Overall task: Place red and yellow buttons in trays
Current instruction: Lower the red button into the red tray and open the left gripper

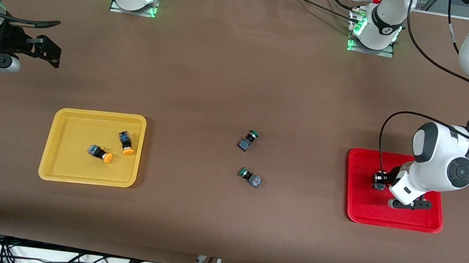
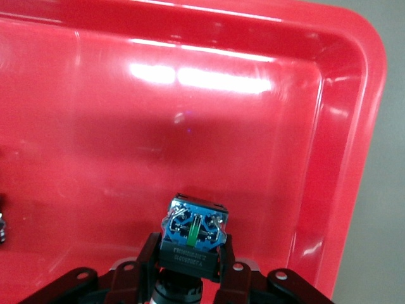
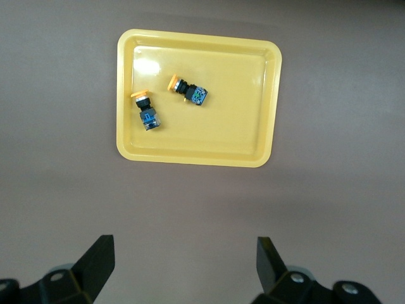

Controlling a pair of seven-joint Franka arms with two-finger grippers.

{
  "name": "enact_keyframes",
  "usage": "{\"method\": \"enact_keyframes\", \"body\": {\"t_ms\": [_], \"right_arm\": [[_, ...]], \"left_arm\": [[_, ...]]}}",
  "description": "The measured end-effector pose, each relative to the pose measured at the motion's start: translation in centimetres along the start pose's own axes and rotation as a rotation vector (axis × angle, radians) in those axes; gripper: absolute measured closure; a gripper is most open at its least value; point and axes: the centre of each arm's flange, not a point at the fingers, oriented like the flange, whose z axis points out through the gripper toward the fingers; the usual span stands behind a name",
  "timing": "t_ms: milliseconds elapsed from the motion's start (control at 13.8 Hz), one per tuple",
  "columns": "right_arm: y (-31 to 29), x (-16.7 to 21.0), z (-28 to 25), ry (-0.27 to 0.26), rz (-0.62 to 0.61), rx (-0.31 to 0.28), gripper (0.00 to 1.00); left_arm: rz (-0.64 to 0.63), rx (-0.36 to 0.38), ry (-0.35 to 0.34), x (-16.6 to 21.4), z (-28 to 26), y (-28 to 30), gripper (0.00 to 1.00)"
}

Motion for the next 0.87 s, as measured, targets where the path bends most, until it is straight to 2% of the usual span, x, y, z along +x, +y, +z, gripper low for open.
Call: {"method": "enact_keyframes", "body": {"t_ms": [289,361,506,722,867], "right_arm": [[-0.4,0.6,1.1,-0.019,-0.007,-0.002,0.0],[-0.6,0.6,1.2,-0.02,-0.009,-0.003,0.0],[-0.8,0.7,1.0,-0.015,-0.013,-0.003,0.0],[-1.5,0.9,1.2,-0.014,-0.022,0.001,0.0],[-2.0,1.1,1.3,-0.015,-0.025,0.018,0.0]], "left_arm": [[-0.01,-0.002,0.01,-0.2,0.5,0.0,0.56],[-0.011,-0.003,0.017,0.0,0.2,0.0,0.5],[-0.009,-0.004,0.03,0.7,-1.4,0.2,0.29],[0.012,0.011,-0.025,2.2,-8.2,1.9,0.0],[0.028,0.017,-0.024,2.8,-12.9,3.3,0.0]]}}
